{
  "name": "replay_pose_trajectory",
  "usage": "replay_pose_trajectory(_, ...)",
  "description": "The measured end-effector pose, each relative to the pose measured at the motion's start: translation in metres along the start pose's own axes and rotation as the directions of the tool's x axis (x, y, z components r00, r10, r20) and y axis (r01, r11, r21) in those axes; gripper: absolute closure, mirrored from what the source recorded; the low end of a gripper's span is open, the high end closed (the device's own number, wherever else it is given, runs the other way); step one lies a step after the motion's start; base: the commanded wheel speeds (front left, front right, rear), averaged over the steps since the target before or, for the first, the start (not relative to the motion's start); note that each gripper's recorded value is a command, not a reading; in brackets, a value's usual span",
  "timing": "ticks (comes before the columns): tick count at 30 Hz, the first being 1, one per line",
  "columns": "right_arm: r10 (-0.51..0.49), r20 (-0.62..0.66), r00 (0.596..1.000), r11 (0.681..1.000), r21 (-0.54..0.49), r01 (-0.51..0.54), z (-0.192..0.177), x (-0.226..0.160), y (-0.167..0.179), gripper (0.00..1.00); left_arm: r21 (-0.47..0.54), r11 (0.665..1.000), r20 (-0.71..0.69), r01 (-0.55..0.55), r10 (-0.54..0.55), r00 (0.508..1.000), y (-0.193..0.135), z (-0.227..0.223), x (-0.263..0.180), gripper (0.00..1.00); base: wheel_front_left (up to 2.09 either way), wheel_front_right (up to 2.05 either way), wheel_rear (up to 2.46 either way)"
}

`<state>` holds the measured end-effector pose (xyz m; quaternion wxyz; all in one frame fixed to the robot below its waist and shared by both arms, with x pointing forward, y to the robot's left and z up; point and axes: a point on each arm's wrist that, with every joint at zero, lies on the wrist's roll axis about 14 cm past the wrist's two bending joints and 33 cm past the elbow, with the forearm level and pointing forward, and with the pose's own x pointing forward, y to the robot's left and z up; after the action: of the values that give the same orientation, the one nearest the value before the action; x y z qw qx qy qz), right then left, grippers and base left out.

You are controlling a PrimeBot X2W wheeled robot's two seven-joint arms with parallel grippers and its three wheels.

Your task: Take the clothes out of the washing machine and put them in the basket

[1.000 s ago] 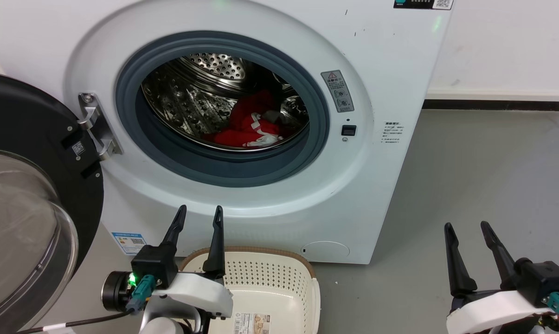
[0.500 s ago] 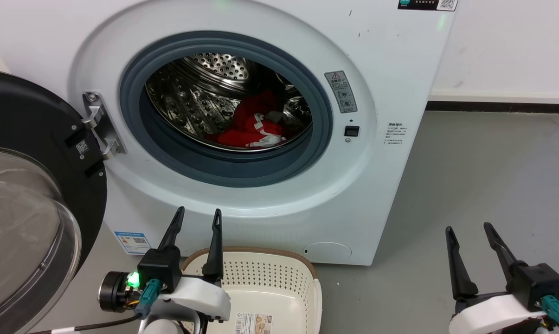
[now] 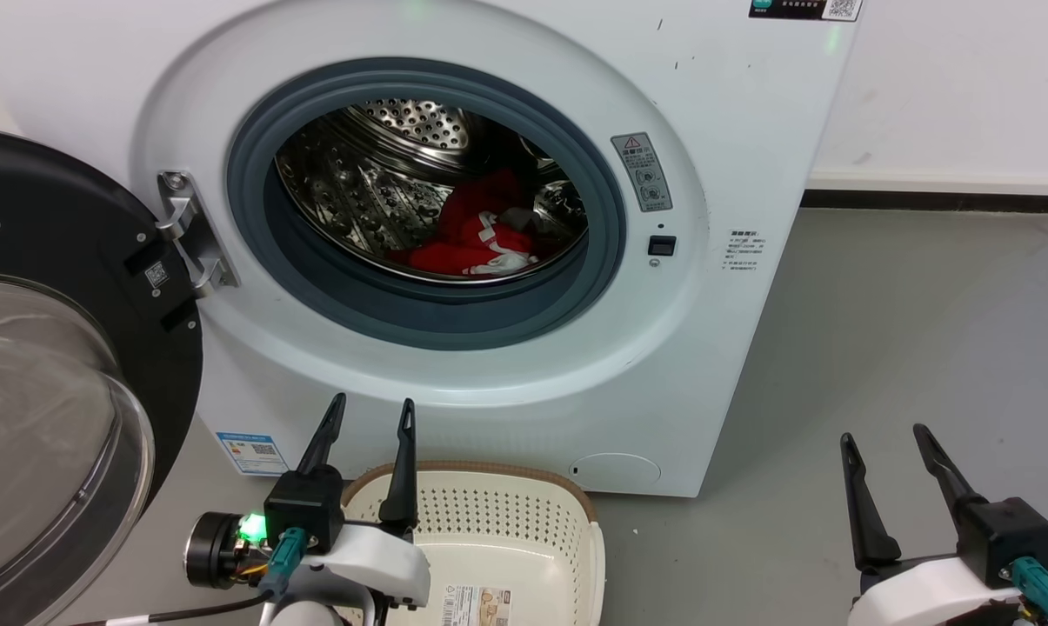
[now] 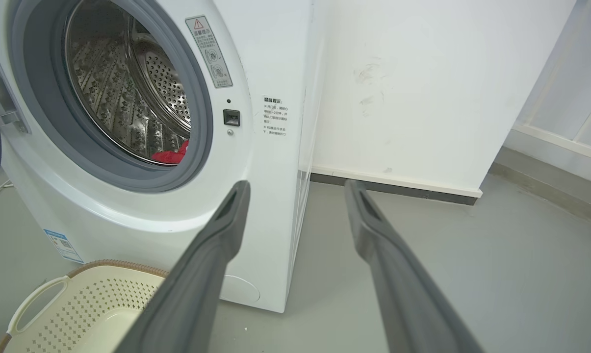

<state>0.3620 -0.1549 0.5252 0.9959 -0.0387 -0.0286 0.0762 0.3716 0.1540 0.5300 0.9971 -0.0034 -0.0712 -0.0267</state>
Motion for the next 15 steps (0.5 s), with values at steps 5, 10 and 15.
replay_pose_trajectory(5,-0.003,-0.011,1.0,1.0,0.024,0.004,-0.0024,-0.0002,-0.0006,0.0,-0.023,1.0,-0.007,-0.007,0.007,1.0,0.0018,-0.0024,0.0002,0.0,0.0,0.0,0.0)
replay_pose_trajectory(10,-0.005,-0.016,1.0,1.0,0.028,0.006,-0.0036,-0.0005,-0.0012,0.0,-0.034,0.999,-0.012,-0.013,0.013,1.0,0.0033,-0.004,-0.0001,0.0,0.0,0.0,0.0)
replay_pose_trajectory(15,-0.006,-0.022,1.0,1.0,0.03,0.007,-0.0049,-0.0011,-0.0014,0.0,-0.042,0.999,-0.017,-0.014,0.013,1.0,0.0036,-0.0055,-0.0003,0.0,0.0,0.0,0.0)
